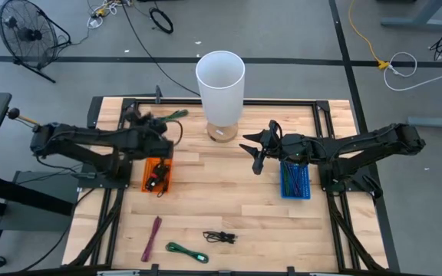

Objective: Pick & Place USB Port
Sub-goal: Put the green charger cable into the blue bin

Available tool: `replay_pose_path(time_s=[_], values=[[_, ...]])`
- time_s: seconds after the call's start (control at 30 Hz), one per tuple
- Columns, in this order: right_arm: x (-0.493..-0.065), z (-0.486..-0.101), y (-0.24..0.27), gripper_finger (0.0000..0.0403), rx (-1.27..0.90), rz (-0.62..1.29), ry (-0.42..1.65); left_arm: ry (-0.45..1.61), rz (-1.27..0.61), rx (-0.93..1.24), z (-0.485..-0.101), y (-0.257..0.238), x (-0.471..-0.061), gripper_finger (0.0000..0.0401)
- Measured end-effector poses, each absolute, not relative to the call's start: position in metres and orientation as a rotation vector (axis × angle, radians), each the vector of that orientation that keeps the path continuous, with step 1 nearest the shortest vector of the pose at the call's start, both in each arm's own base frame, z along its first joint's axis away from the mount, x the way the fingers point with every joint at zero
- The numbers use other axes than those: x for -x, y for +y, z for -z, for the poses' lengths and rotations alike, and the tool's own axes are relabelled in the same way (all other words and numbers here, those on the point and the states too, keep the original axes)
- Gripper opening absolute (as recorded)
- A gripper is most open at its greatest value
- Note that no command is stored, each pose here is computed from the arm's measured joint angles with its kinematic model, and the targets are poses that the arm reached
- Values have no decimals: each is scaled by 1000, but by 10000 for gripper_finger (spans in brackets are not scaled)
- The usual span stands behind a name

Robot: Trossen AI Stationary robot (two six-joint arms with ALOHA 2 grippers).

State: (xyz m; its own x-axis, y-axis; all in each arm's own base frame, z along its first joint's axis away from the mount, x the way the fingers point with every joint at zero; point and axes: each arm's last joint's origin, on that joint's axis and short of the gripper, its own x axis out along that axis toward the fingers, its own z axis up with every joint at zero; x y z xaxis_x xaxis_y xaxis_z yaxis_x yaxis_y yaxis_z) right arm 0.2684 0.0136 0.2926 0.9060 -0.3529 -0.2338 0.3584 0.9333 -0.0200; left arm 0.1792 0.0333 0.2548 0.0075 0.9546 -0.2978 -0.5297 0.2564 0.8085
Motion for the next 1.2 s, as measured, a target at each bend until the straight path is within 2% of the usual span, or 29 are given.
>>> replay_pose_path(time_s=[0.07,0.13,0.3,0.4,0.53,0.67,0.9,1.0,1.2], values=[[-268,-293,14,155,-25,367,237,989,-1338,-634,-255,45,-178,71],[-268,-293,14,155,-39,369,235,1083,-1338,-637,-253,57,-177,71],[-268,-293,14,155,-46,370,232,1225,-1153,-461,-236,93,-181,71],[-268,-293,14,155,-49,370,232,1197,-1008,-435,-226,119,-183,71],[-268,-291,14,155,-79,373,241,1152,-960,-434,-220,149,-172,71],[-268,-290,14,155,-94,376,246,1079,-859,-256,-217,173,-151,71],[-268,-290,14,155,-94,377,245,996,-886,-56,-210,200,-129,71],[-268,-290,14,155,-94,377,245,963,-831,39,-201,206,-129,71],[-268,-291,14,155,-126,380,237,1058,-767,162,-169,214,-137,71]])
